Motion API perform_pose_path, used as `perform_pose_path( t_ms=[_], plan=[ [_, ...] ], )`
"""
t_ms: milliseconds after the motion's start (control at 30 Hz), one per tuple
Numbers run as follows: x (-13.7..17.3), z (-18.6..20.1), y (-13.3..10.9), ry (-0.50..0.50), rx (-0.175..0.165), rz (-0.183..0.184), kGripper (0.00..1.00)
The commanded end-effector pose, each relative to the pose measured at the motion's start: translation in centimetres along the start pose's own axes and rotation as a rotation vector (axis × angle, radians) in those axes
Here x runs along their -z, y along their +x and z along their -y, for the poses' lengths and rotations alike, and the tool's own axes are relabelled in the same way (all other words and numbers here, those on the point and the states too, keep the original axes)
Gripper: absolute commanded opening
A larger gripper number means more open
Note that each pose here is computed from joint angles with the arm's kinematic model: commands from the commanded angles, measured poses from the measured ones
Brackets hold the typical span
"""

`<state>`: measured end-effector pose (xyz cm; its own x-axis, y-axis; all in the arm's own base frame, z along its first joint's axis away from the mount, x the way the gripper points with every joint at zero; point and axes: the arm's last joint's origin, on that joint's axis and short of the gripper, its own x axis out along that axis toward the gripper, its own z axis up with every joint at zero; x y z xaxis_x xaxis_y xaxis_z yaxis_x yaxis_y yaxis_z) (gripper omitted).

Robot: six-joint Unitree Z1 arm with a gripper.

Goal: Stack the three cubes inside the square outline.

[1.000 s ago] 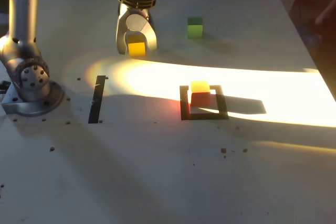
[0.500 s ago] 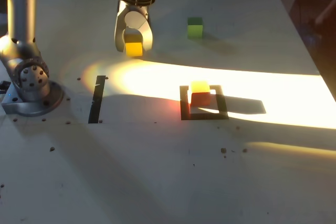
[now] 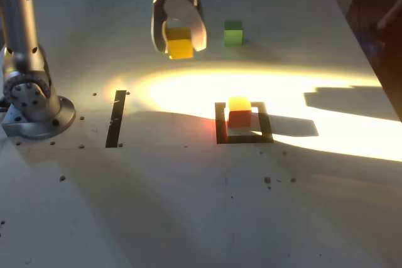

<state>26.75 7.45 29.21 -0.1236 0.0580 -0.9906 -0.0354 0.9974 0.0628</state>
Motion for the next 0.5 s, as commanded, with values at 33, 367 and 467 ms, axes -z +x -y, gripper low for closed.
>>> perform_pose_path(
  t_ms=[33,367,467],
  plan=[
    [-0.7,3.6,-2.0,0.01,-0.022,0.022,0.19],
    [-4.1,7.6,-2.3,0.025,-0.034,0.035,0.19],
    [-4.7,8.4,-2.2,0.027,-0.036,0.038,0.19]
  ],
)
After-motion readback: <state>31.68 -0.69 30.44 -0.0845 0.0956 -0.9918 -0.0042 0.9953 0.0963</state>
